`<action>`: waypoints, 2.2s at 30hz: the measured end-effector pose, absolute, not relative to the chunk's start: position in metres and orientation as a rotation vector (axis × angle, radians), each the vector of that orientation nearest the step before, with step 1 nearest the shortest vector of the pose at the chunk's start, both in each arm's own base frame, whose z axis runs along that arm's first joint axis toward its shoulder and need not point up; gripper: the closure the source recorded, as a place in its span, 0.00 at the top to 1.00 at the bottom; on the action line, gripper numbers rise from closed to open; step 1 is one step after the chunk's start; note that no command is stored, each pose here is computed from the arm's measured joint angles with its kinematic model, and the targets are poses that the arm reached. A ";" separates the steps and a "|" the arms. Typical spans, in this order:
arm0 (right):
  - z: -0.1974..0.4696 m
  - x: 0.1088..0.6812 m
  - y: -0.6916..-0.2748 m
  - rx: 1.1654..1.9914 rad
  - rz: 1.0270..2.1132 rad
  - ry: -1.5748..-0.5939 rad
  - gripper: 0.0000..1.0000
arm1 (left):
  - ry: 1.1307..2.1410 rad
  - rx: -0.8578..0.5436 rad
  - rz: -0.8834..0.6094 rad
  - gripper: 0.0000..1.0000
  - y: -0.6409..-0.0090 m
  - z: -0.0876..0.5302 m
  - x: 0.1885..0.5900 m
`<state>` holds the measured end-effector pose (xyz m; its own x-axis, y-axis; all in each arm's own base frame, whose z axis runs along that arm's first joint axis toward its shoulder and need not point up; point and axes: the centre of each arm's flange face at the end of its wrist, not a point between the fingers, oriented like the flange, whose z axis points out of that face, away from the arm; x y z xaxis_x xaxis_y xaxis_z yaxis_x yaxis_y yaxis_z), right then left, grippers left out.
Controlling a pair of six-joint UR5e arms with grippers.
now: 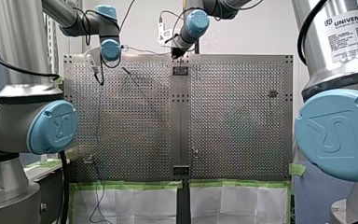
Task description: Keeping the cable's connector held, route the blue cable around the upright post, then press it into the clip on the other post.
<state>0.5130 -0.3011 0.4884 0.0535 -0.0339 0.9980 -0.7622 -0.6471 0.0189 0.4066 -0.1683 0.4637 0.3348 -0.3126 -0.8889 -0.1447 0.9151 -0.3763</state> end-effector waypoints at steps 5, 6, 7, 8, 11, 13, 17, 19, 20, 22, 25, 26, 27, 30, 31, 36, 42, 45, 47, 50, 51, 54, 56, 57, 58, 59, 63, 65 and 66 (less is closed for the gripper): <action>0.507 0.516 -0.302 1.750 1.679 -0.785 0.00 | 1.220 -0.437 -0.108 0.00 -0.163 0.471 0.415; 0.510 0.516 -0.302 1.746 1.686 -0.782 0.00 | 1.220 -0.438 -0.106 0.00 -0.163 0.471 0.417; 0.513 0.517 -0.303 1.741 1.693 -0.780 0.00 | 1.220 -0.440 -0.104 0.00 -0.162 0.471 0.420; 0.518 0.518 -0.303 1.735 1.702 -0.777 0.00 | 1.220 -0.441 -0.102 0.00 -0.161 0.471 0.422; 0.526 0.520 -0.305 1.726 1.717 -0.770 0.00 | 1.222 -0.442 -0.096 0.00 -0.159 0.471 0.433; 0.528 0.521 -0.307 1.727 1.719 -0.768 0.00 | 1.222 -0.441 -0.096 0.00 -0.159 0.471 0.437; 0.532 0.526 -0.312 1.732 1.723 -0.764 0.00 | 1.213 -0.444 -0.093 0.00 -0.156 0.476 0.448; 0.531 0.530 -0.316 1.734 1.723 -0.763 0.00 | 1.211 -0.445 -0.090 0.00 -0.154 0.478 0.453; 0.530 0.532 -0.319 1.736 1.722 -0.763 0.00 | 1.210 -0.446 -0.088 0.00 -0.153 0.479 0.457; 0.528 0.537 -0.323 1.740 1.720 -0.763 0.00 | 1.212 -0.447 -0.083 0.00 -0.151 0.479 0.463; 0.522 0.544 -0.330 1.747 1.715 -0.762 0.00 | 1.222 -0.449 -0.074 0.00 -0.146 0.474 0.473; 0.518 0.547 -0.333 1.750 1.712 -0.762 0.00 | 1.228 -0.449 -0.070 0.00 -0.145 0.471 0.477; 0.516 0.550 -0.335 1.754 1.709 -0.763 0.00 | 1.232 -0.448 -0.068 0.00 -0.143 0.469 0.480; 0.507 0.557 -0.343 1.764 1.702 -0.763 0.00 | 1.248 -0.446 -0.064 0.00 -0.138 0.460 0.490; 0.505 0.559 -0.345 1.766 1.700 -0.763 0.00 | 1.253 -0.447 -0.061 0.00 -0.137 0.457 0.493; 0.495 0.570 -0.354 1.776 1.698 -0.759 0.00 | 1.265 -0.452 -0.053 0.00 -0.125 0.444 0.507; 0.483 0.580 -0.364 1.788 1.688 -0.760 0.00 | 1.270 -0.452 -0.063 0.00 -0.110 0.433 0.521; 0.476 0.584 -0.368 1.795 1.683 -0.761 0.00 | 1.266 -0.448 -0.071 0.00 -0.107 0.431 0.526; 0.471 0.587 -0.371 1.800 1.679 -0.762 0.00 | 1.260 -0.443 -0.078 0.00 -0.106 0.432 0.529; 0.467 0.590 -0.374 1.805 1.680 -0.757 0.00 | 1.268 -0.430 -0.086 0.00 -0.106 0.432 0.537; 0.466 0.591 -0.374 1.807 1.681 -0.754 0.00 | 1.274 -0.425 -0.089 0.00 -0.106 0.431 0.539; 0.464 0.595 -0.377 1.809 1.686 -0.748 0.00 | 1.289 -0.417 -0.095 0.00 -0.106 0.424 0.547; 0.463 0.597 -0.378 1.811 1.687 -0.745 0.00 | 1.292 -0.420 -0.095 0.00 -0.103 0.422 0.550; 0.462 0.598 -0.379 1.811 1.687 -0.744 0.00 | 1.292 -0.422 -0.095 0.00 -0.101 0.420 0.551; 0.462 0.598 -0.379 1.812 1.687 -0.744 0.00 | 1.294 -0.424 -0.095 0.00 -0.100 0.419 0.552; 0.460 0.599 -0.380 1.813 1.686 -0.744 0.00 | 1.297 -0.425 -0.096 0.00 -0.098 0.416 0.554; 0.456 0.601 -0.382 1.817 1.682 -0.745 0.00 | 1.323 -0.425 -0.105 0.00 -0.096 0.402 0.562; 0.452 0.602 -0.384 1.821 1.677 -0.747 0.00 | 1.336 -0.425 -0.107 0.00 -0.096 0.394 0.566; 0.451 0.602 -0.384 1.823 1.675 -0.748 0.00 | 1.339 -0.426 -0.109 0.00 -0.096 0.391 0.567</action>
